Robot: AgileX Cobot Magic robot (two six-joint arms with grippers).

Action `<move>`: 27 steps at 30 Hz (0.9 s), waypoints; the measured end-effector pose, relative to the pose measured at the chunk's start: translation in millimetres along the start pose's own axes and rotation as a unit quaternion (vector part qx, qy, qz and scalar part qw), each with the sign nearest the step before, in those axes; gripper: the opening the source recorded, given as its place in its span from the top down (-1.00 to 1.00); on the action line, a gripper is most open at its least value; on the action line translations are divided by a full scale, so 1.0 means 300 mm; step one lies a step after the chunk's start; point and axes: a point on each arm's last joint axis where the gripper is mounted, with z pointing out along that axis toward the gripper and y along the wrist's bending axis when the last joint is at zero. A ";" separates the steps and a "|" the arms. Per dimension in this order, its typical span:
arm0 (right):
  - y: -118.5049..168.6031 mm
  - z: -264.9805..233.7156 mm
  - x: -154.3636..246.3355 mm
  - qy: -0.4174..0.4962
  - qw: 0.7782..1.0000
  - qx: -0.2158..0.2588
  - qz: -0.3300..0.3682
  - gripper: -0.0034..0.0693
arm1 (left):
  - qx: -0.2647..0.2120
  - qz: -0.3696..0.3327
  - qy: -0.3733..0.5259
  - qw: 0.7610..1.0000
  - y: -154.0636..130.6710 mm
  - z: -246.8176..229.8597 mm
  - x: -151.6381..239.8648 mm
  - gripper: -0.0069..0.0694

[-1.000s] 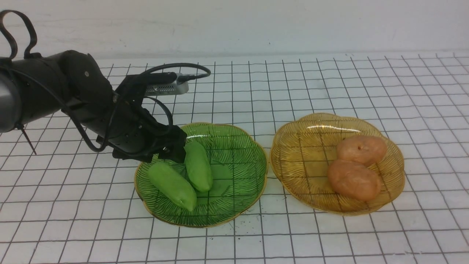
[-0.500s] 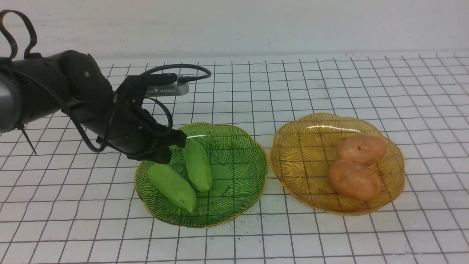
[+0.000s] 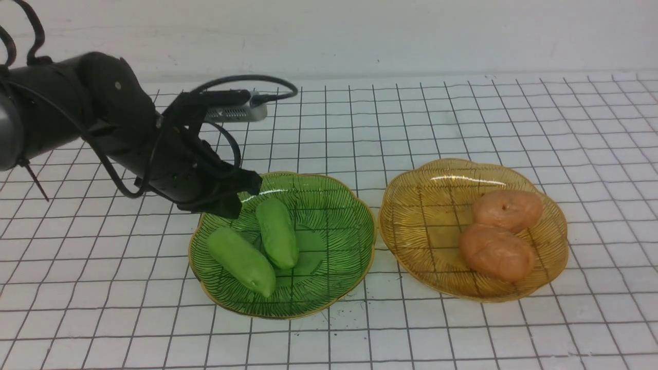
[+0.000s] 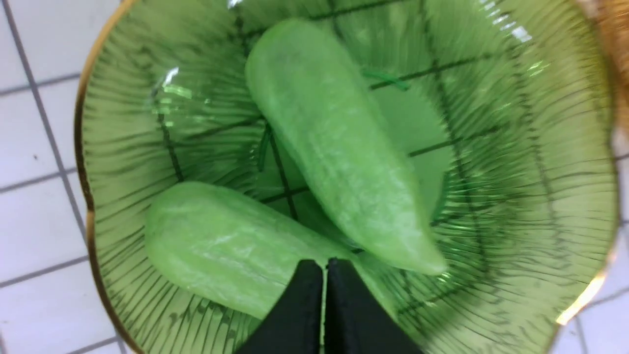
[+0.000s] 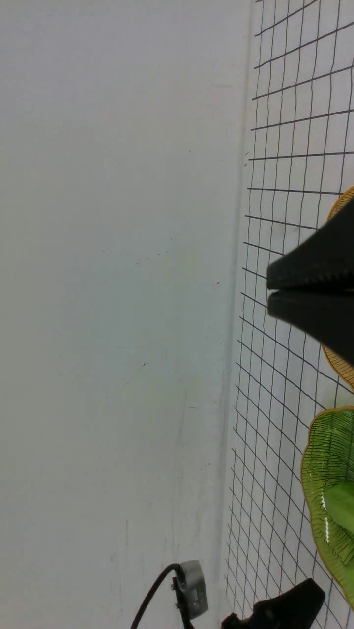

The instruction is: Put different types of vegetables on the plate.

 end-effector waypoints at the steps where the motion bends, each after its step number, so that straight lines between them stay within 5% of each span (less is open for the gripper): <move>1: 0.000 0.000 0.000 0.000 1.000 0.000 0.000 0.95 | 0.003 0.005 -0.006 1.000 -0.011 -0.035 -0.014 0.84; 11: -0.022 -0.031 0.189 0.019 0.999 0.044 -0.013 0.95 | 0.010 0.025 -0.031 0.999 -0.049 -0.171 -0.028 0.84; 19: -0.051 -0.028 0.390 0.150 0.982 0.075 -0.091 0.95 | -0.008 0.053 -0.011 0.998 -0.067 -0.287 0.026 0.84; 27: -0.053 -0.029 0.398 0.156 0.980 0.075 -0.098 0.95 | -0.008 0.070 -0.003 0.997 -0.108 -0.461 0.125 0.84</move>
